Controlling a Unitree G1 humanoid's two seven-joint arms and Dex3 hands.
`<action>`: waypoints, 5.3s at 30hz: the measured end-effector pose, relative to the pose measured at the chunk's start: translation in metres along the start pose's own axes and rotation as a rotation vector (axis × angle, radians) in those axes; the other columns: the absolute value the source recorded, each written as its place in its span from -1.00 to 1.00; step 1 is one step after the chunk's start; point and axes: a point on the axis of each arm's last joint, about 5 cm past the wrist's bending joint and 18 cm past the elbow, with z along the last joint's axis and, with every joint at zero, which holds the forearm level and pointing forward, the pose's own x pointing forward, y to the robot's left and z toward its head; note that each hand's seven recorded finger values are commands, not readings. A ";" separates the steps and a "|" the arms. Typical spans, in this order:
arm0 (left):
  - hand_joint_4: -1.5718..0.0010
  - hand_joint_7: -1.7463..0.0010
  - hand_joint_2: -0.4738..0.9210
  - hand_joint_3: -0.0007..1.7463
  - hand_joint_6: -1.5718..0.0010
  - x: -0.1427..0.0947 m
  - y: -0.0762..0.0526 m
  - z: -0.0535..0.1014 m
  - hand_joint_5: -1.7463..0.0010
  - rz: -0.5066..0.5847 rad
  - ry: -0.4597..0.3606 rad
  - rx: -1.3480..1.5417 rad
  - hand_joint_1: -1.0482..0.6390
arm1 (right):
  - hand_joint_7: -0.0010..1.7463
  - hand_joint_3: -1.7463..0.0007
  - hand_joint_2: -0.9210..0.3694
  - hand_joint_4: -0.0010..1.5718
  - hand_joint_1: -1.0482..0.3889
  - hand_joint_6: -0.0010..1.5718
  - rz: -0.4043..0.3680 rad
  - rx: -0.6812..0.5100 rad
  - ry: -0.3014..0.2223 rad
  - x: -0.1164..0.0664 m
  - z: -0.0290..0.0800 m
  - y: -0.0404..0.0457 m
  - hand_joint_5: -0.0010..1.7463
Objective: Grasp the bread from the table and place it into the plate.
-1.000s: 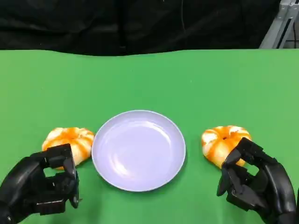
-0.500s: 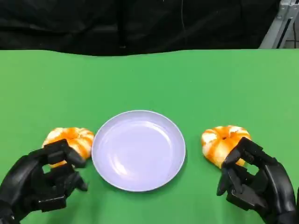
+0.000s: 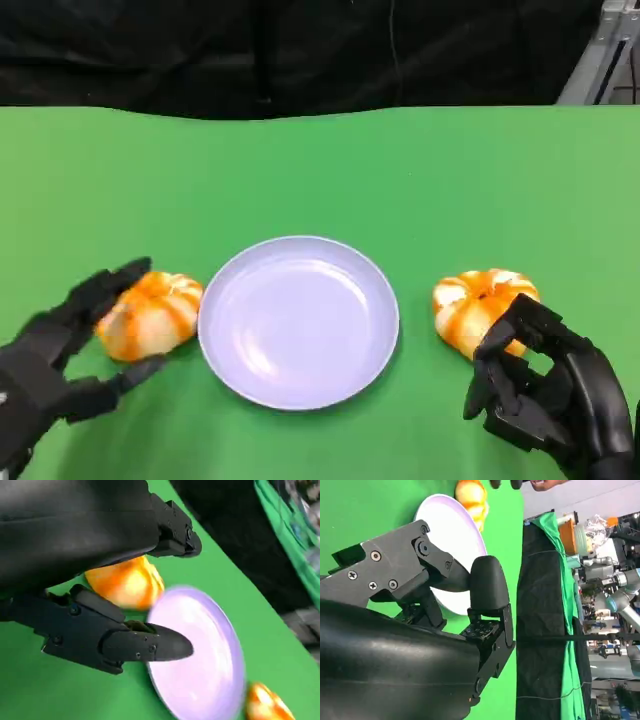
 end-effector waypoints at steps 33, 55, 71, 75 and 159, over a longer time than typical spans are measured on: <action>0.75 0.98 1.00 -0.83 0.46 0.072 -0.019 -0.018 0.95 -0.166 0.078 0.879 -0.77 | 0.90 -0.25 -0.56 0.08 0.30 -0.17 0.006 0.002 -0.021 0.004 -0.001 0.0013 1.00; 0.16 -0.97 0.99 -0.64 0.37 0.077 -0.026 -0.019 -0.99 -0.048 0.040 0.737 0.30 | 0.91 -0.32 -0.50 0.10 0.31 -0.16 0.000 0.004 -0.020 0.002 -0.001 0.0017 1.00; 0.13 -0.69 0.97 -0.53 0.14 0.084 -0.009 -0.002 -1.00 0.065 -0.025 0.641 0.23 | 0.90 -0.29 -0.53 0.07 0.31 -0.18 -0.004 0.006 -0.014 0.002 0.000 0.0013 1.00; 0.14 -0.72 0.94 -0.49 0.14 0.088 -0.005 0.007 -1.00 0.092 -0.076 0.630 0.27 | 0.90 -0.29 -0.54 0.07 0.31 -0.19 -0.002 0.006 -0.017 0.002 0.000 0.0012 1.00; 0.57 0.95 1.00 -0.62 0.46 0.053 -0.024 0.061 0.86 -0.300 -0.251 0.138 -0.55 | 0.87 -0.23 -0.55 0.07 0.29 -0.18 -0.036 -0.012 -0.040 0.001 -0.004 0.0005 1.00</action>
